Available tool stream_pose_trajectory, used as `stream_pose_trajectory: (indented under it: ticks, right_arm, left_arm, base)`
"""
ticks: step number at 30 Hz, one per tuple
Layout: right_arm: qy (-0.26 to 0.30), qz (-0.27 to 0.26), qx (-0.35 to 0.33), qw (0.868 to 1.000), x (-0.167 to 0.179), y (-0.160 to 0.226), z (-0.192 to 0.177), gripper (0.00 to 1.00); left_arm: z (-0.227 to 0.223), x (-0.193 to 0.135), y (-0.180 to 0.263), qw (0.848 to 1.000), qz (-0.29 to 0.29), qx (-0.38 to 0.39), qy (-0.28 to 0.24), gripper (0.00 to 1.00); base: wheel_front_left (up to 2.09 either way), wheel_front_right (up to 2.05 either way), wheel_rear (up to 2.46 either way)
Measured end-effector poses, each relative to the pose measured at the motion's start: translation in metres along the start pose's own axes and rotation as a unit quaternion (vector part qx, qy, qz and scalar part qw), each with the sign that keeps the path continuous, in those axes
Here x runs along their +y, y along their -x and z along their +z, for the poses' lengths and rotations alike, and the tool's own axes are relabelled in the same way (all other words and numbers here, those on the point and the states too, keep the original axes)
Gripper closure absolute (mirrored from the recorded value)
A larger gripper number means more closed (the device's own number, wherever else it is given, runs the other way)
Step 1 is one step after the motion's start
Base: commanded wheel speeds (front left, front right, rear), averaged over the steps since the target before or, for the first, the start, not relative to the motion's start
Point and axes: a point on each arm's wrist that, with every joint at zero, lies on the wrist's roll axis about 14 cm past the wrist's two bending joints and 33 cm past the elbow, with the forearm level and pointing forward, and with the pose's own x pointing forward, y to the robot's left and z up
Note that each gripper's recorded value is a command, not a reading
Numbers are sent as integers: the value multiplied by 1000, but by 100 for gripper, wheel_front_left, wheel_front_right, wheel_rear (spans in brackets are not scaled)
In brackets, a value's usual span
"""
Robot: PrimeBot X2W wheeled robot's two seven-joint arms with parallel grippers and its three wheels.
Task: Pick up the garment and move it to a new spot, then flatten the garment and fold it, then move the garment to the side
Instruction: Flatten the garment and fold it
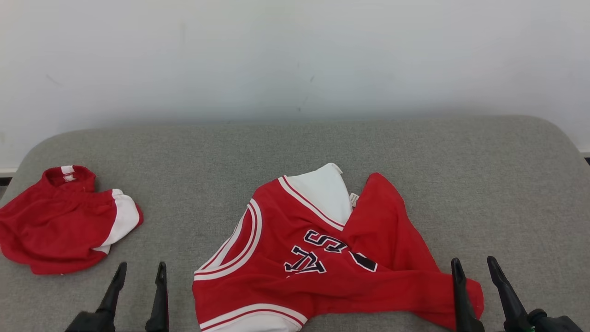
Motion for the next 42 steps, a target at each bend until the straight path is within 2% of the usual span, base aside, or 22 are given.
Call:
stream_pose_trajectory:
  ticks: [4, 12, 16, 19, 22, 28, 31, 32, 37, 42]
  right_arm:
    - [1, -2, 5, 1000, -2, -2, -3, 0]
    - [4, -17, -5, 1000, -14, -18, 1, 0]
    - [5, -34, -8, 999, -24, -24, 2, 0]
    - [5, -53, -4, 999, -34, -26, -1, 0]
    - [4, -75, 6, 997, -47, -25, -8, 0]
    - [7, -103, 20, 994, -64, -24, -16, 0]
    - [10, -114, 26, 993, -71, -24, -20, 0]
    - [11, -120, 31, 992, -75, -23, -22, 0]
    - [13, -134, 38, 990, -84, -21, -26, 0]
    - [14, -143, 40, 989, -90, -19, -27, 0]
  left_arm:
    - [12, -5, -20, 1000, -23, -18, -11, 0]
    - [63, -33, -104, 991, -105, -72, -48, 0]
    - [70, -54, -142, 986, -148, -59, -54, 0]
    - [66, -67, -167, 984, -170, -40, -30, 0]
    - [43, -87, -193, 978, -204, 8, -33, 0]
    - [-17, -118, -206, 959, -258, 105, -55, 0]
    - [-50, -130, -205, 946, -279, 156, -60, 0]
    - [-73, -133, -201, 935, -290, 193, -70, 0]
    - [-119, -137, -189, 909, -309, 266, -85, 0]
    - [-139, -142, -184, 896, -317, 302, -77, 0]
  base:
    - [0, 0, 0]
    - [0, 0, 0]
    - [0, 0, 0]
    - [0, 0, 0]
    - [0, 0, 0]
    - [0, 0, 0]
    - [0, 0, 0]
    - [0, 0, 0]
    - [0, 0, 0]
    - [0, 0, 0]
